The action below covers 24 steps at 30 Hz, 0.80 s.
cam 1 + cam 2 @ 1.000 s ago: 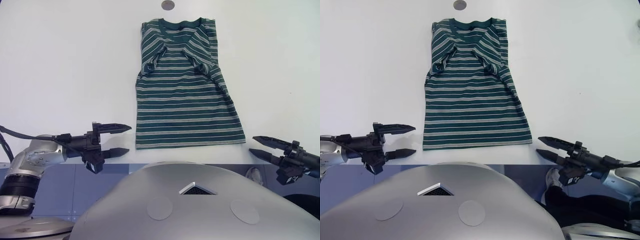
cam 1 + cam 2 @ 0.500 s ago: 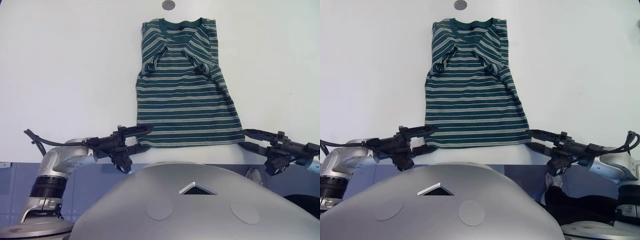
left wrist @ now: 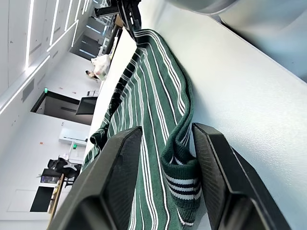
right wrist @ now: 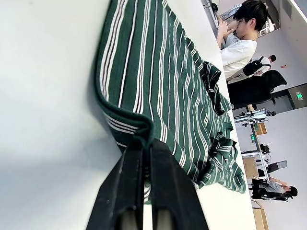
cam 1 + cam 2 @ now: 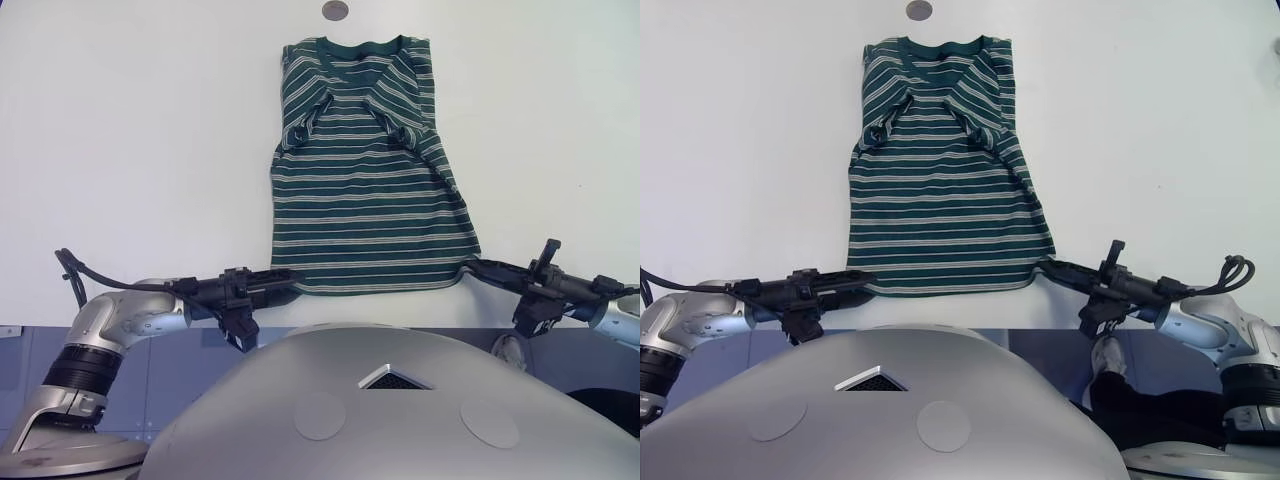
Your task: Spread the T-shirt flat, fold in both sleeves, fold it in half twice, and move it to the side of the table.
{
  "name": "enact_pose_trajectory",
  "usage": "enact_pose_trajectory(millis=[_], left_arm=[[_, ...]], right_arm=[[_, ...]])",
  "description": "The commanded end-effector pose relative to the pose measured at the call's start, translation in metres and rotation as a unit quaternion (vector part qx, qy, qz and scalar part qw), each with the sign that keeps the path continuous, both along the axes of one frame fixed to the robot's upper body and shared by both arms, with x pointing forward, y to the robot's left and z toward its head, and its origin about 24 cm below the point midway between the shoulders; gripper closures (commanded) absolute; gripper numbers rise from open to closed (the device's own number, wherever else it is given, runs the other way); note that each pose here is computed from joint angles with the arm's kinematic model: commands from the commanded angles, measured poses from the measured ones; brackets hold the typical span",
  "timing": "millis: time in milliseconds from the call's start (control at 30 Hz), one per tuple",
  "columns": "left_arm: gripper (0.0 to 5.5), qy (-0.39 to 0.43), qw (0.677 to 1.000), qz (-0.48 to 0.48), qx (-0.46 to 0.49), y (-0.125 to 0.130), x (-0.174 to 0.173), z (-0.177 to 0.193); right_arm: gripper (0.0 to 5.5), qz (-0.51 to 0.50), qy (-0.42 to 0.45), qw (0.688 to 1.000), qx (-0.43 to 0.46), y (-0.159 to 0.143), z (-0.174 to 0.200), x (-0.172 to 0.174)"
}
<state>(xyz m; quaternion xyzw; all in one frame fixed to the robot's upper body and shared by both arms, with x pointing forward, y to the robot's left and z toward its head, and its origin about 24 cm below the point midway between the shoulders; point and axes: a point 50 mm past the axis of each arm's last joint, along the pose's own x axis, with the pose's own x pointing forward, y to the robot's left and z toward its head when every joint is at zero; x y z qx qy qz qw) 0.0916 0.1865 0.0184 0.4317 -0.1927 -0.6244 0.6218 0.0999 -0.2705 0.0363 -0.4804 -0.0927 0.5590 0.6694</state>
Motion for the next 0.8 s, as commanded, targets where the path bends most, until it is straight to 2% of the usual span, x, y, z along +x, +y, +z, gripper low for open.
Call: enact_pose_trajectory(millis=[33,200,333,400,500,600,733,800], left_arm=[[4.00,0.154,0.959,-0.005,0.236,0.031,-0.042,-0.057],[4.35,0.163,0.959,0.006,0.233,0.031,-0.035,-0.058],[4.63,0.123,0.964,0.028,0.233,0.026,-0.008,-0.056],[4.86,0.136,0.950,0.035,0.278,0.043,0.009,-0.060],[5.15,0.173,0.931,0.042,0.318,0.069,0.015,-0.063],[5.48,0.186,0.936,0.051,0.295,0.067,0.012,-0.063],[5.49,0.214,0.945,0.065,0.239,0.058,0.019,-0.048],[5.49,0.198,0.957,0.063,0.204,0.049,0.031,-0.034]], right_arm=[[5.50,0.009,0.003,1.000,-0.018,-0.004,0.008,0.011],[5.50,0.003,0.029,0.999,-0.015,-0.004,0.011,0.016],[5.50,-0.010,0.030,0.999,0.000,0.005,0.020,0.034],[5.50,-0.021,0.028,0.999,0.010,0.008,0.025,0.046],[5.50,-0.022,0.029,0.999,0.010,0.009,0.026,0.051],[5.50,-0.021,0.036,0.999,0.008,0.008,0.026,0.048],[5.50,-0.032,0.042,0.998,0.017,0.011,0.031,0.053],[5.50,-0.035,0.044,0.998,0.020,0.013,0.033,0.055]])
